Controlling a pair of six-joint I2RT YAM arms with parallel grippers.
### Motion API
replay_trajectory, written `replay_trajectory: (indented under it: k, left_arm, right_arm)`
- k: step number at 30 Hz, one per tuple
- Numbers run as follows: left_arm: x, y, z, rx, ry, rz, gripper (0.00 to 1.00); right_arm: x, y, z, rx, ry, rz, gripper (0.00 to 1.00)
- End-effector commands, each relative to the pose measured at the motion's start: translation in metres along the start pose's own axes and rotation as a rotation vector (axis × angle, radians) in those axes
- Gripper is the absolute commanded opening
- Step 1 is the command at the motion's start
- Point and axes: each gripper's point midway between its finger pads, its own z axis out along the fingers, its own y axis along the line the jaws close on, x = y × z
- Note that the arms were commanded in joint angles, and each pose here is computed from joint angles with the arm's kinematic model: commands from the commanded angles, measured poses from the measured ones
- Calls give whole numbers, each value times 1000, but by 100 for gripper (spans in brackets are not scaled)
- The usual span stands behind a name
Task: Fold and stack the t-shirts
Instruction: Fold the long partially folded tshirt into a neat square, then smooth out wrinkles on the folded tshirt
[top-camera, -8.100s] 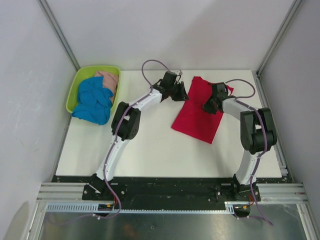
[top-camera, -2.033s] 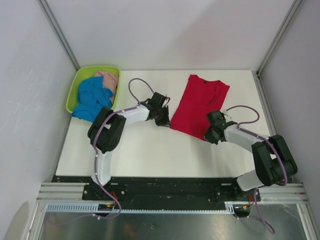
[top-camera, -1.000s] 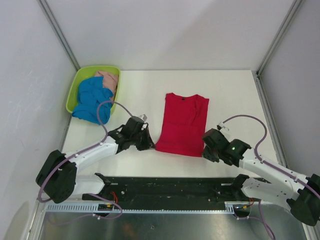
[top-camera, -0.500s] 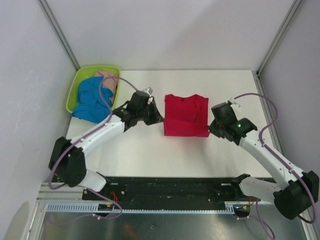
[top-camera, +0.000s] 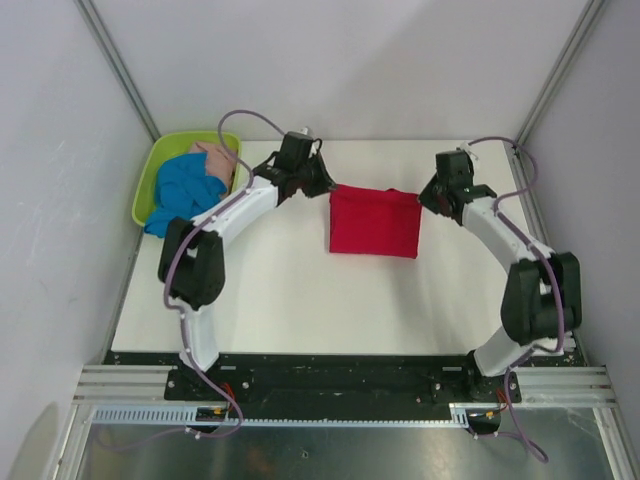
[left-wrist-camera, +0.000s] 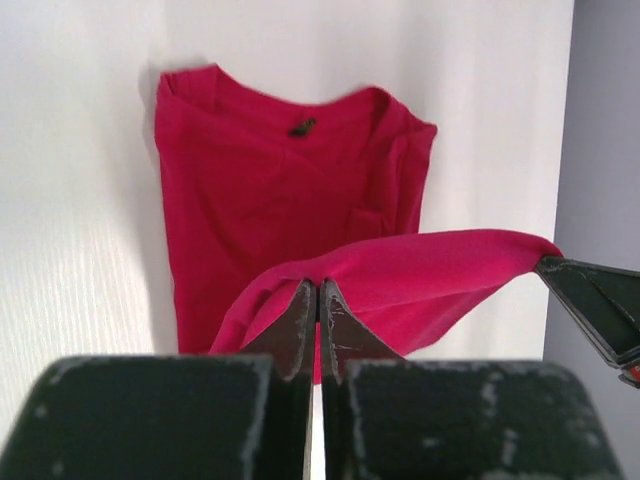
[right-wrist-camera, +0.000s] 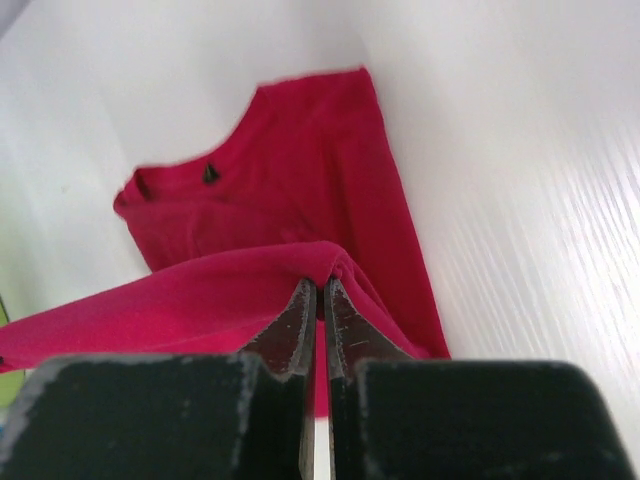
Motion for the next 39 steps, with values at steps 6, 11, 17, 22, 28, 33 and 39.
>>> replay_trajectory:
  k: [6,11,17,22,28,33,39]
  left_arm:
    - [-60,15,58,-47,-117,9,0]
    - [-68,31,83,-70,-124,-5,0]
    - [-76,45,98,-84,-130,-17,0]
    - [-89,51,101,-83,-149,-17,1]
    - [-113,58,98,-68,-181,33,47]
    - [-120,43,82,-10,-175,59,54]
    - [-76,31,85,39,-64,61,23]
  right_arm:
    - [-50,46,96,-127,-89,-54,0]
    - [-50,52,134,-127,-64,-65,0]
    - [-54,55,151,-125,-72,-56,0]
    - [-61,59,157,-127,-83,-54,2]
    - [-80,65,152,-138,-93,-93,57]
    - [-89,74,139,-148,-73,-121,55]
    - [-59,81,139,-177,24,-152,35]
